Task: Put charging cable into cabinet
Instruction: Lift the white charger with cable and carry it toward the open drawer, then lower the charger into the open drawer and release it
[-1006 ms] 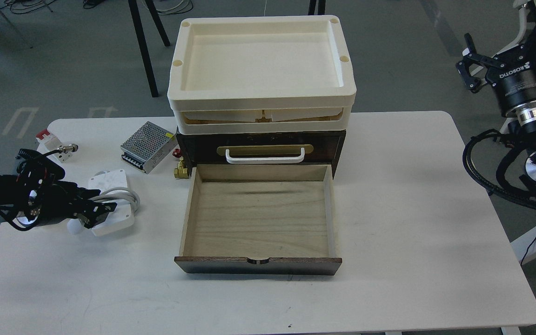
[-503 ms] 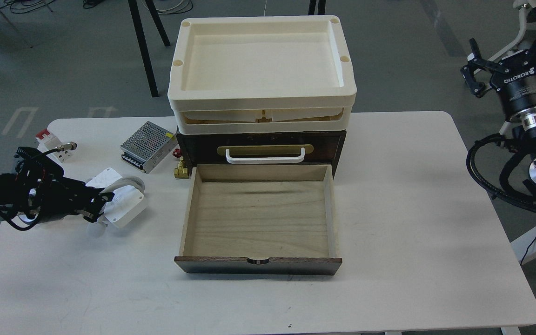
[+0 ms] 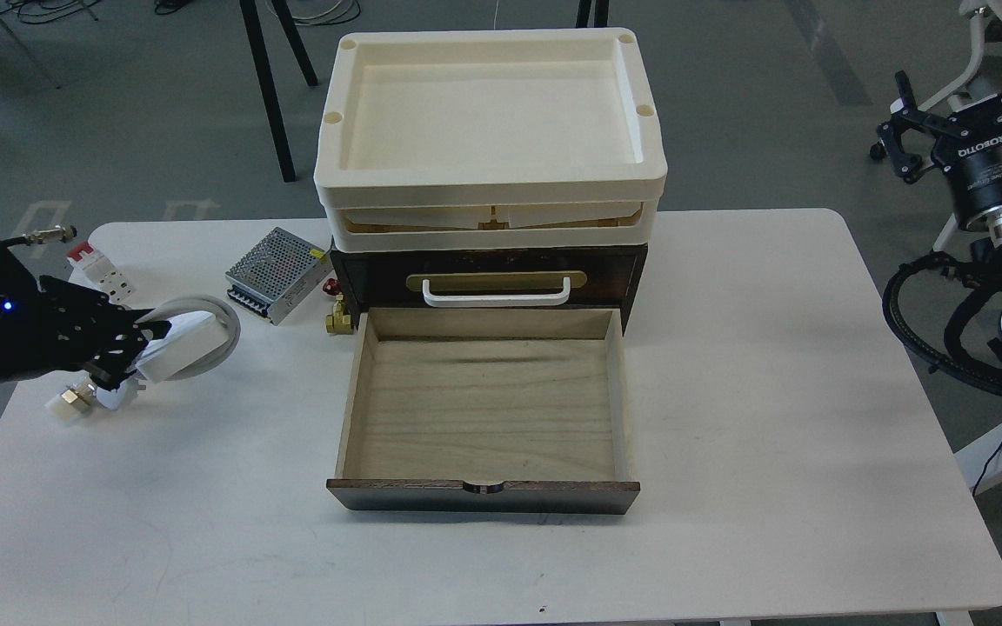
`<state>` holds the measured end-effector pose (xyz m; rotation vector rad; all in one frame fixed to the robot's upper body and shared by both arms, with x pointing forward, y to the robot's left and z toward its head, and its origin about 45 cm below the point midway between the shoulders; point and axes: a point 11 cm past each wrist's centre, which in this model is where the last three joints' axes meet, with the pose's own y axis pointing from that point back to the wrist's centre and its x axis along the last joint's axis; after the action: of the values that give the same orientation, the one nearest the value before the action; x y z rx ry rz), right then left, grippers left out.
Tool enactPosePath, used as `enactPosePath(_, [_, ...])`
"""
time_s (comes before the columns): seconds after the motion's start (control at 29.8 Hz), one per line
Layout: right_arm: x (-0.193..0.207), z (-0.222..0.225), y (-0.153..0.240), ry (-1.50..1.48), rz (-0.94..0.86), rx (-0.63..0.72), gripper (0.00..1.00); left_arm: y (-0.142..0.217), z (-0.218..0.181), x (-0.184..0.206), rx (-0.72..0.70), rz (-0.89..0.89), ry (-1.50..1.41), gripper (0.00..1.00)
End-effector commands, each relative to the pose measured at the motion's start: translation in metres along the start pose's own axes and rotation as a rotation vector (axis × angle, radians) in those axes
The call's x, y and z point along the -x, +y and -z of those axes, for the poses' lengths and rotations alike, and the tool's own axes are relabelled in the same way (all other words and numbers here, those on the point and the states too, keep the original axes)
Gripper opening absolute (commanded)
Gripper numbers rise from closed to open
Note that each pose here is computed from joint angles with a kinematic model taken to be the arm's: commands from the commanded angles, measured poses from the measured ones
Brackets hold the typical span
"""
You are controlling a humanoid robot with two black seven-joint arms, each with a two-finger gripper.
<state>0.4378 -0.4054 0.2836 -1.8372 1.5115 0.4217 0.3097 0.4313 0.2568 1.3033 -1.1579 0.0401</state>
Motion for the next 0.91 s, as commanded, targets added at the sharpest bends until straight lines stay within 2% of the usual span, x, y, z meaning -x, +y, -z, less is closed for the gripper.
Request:
enactPosePath(0.0, [-0.002,0.003,0.001,0.007,-0.003,-0.002,1.0,0.034,-0.034,-0.029,0.085,-0.079,-0.015,0.0])
enactPosePath(0.1, [-0.003,0.006,0.001,0.014,-0.006,-0.004,1.0,0.05,-0.057,-0.048,0.144,-0.153,-0.008,0.0])
enactPosePath(0.2, [-0.005,0.006,0.002,0.018,-0.011,-0.001,1.0,0.05,-0.061,-0.056,0.157,-0.196,-0.012,0.0])
enactPosePath(0.54, [-0.01,0.015,0.005,0.04,-0.022,-0.004,1.0,0.004,-0.107,-0.076,0.344,-0.304,0.059,0.0])
enactPosePath(0.87, [-0.014,0.014,0.007,0.042,-0.031,-0.001,1.0,-0.028,-0.146,-0.081,0.485,-0.319,0.131,0.0])
